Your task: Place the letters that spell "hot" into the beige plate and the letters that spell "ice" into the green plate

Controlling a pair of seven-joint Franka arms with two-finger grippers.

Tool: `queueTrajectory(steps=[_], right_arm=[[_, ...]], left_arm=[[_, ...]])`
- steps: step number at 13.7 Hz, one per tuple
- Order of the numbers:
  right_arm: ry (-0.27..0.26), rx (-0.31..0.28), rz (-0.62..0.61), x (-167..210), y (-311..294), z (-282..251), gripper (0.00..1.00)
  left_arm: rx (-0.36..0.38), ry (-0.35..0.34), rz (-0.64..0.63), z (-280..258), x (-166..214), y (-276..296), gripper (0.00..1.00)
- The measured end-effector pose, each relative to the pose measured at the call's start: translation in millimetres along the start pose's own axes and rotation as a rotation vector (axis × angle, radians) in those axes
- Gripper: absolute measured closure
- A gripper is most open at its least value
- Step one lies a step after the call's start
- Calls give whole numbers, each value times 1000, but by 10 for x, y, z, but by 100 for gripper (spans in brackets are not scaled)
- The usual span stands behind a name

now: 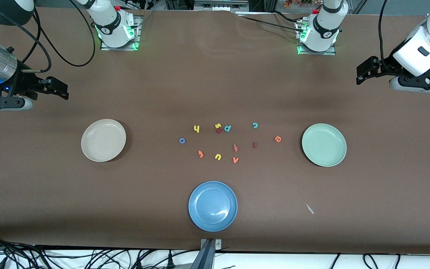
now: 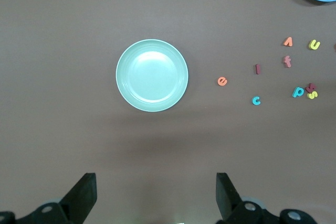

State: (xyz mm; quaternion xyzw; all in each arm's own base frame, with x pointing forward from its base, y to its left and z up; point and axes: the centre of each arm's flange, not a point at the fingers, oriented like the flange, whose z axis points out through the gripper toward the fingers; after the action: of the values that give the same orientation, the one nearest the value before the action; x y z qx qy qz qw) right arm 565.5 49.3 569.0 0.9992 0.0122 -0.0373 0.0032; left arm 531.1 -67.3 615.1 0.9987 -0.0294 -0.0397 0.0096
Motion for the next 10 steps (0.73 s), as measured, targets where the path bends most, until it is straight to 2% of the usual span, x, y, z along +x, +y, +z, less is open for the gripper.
queueTrajectory(steps=[10], right_arm=[[0, 0, 0, 0, 0, 0, 0]], left_arm=[[1, -8, 14, 40, 18, 74, 0]])
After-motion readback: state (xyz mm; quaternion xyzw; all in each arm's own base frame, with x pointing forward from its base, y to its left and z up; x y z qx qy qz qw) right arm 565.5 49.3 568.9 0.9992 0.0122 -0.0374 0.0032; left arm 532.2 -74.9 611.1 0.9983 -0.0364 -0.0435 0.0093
